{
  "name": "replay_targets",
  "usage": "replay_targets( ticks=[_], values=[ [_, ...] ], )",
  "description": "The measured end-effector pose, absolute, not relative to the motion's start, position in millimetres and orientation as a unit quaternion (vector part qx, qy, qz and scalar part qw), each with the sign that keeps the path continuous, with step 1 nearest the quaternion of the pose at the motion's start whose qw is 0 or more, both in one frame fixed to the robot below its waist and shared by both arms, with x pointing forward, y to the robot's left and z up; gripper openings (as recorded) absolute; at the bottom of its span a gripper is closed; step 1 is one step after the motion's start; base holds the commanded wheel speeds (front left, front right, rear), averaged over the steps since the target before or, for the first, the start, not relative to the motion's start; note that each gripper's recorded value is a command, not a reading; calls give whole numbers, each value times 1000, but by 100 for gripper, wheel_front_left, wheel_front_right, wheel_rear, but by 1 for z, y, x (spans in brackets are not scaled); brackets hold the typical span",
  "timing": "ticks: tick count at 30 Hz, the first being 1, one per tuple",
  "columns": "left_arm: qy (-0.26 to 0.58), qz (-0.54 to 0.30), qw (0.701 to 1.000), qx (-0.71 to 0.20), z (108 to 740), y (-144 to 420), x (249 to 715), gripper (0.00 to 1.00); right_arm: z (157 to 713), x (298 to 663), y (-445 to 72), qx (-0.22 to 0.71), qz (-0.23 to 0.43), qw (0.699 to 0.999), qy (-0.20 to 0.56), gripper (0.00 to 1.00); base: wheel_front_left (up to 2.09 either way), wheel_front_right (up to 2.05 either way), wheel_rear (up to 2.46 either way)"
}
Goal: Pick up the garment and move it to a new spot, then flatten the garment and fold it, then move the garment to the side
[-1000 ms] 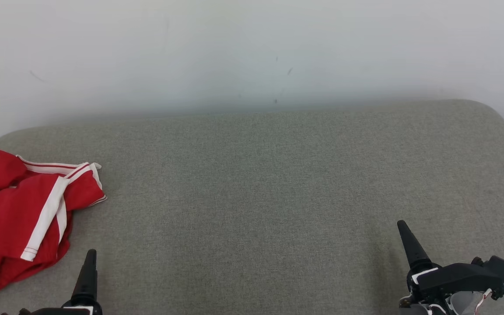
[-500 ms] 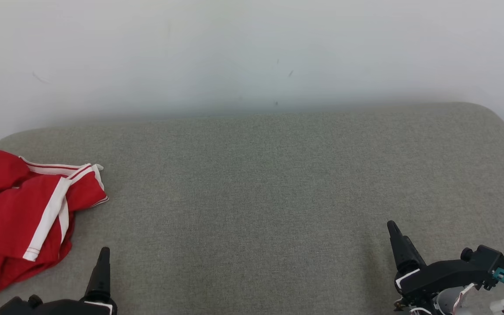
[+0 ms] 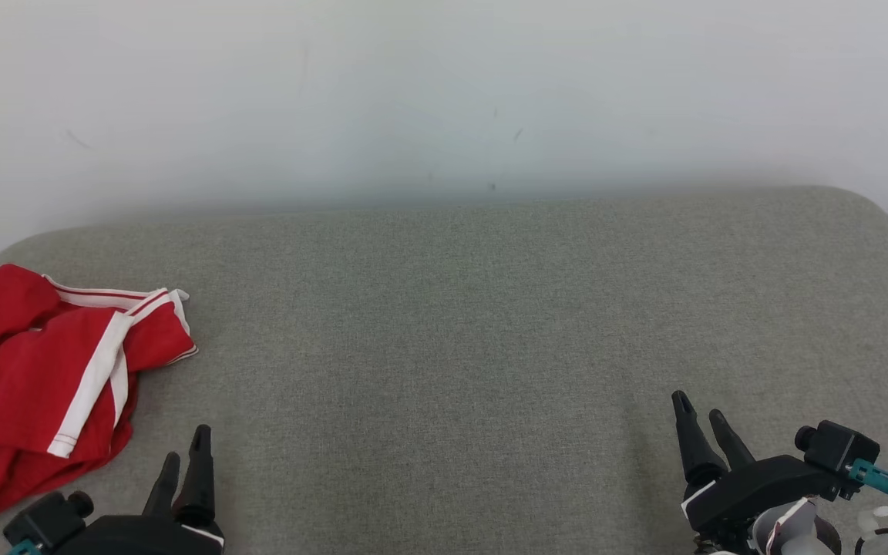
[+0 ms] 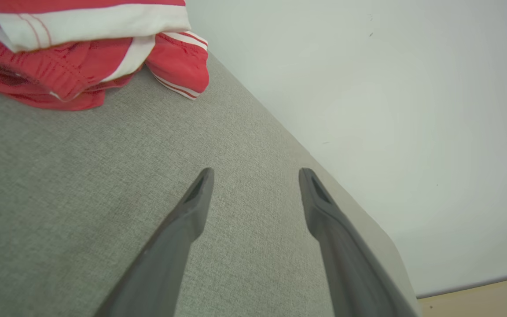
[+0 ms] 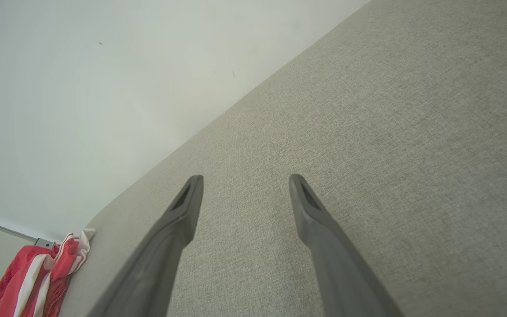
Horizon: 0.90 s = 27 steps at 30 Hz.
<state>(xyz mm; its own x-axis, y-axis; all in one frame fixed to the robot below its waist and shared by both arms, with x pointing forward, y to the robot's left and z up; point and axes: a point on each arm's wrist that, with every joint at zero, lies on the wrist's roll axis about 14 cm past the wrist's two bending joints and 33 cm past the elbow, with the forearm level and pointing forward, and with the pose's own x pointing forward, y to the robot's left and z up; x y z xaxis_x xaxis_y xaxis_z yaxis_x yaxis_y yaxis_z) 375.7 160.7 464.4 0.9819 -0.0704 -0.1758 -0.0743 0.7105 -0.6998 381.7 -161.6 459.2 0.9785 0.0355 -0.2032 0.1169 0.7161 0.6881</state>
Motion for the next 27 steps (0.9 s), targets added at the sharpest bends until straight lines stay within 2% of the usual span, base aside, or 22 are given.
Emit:
replay_targets(
  ticks=[13,27],
  values=[
    [82,-29,956,-279,473,153,378,100,463,383,-153,273,4,957,95,100,0,0,0],
    [76,-38,980,-180,474,156,381,100,473,390,-148,163,35,983,79,100,0,0,0]
  ],
)
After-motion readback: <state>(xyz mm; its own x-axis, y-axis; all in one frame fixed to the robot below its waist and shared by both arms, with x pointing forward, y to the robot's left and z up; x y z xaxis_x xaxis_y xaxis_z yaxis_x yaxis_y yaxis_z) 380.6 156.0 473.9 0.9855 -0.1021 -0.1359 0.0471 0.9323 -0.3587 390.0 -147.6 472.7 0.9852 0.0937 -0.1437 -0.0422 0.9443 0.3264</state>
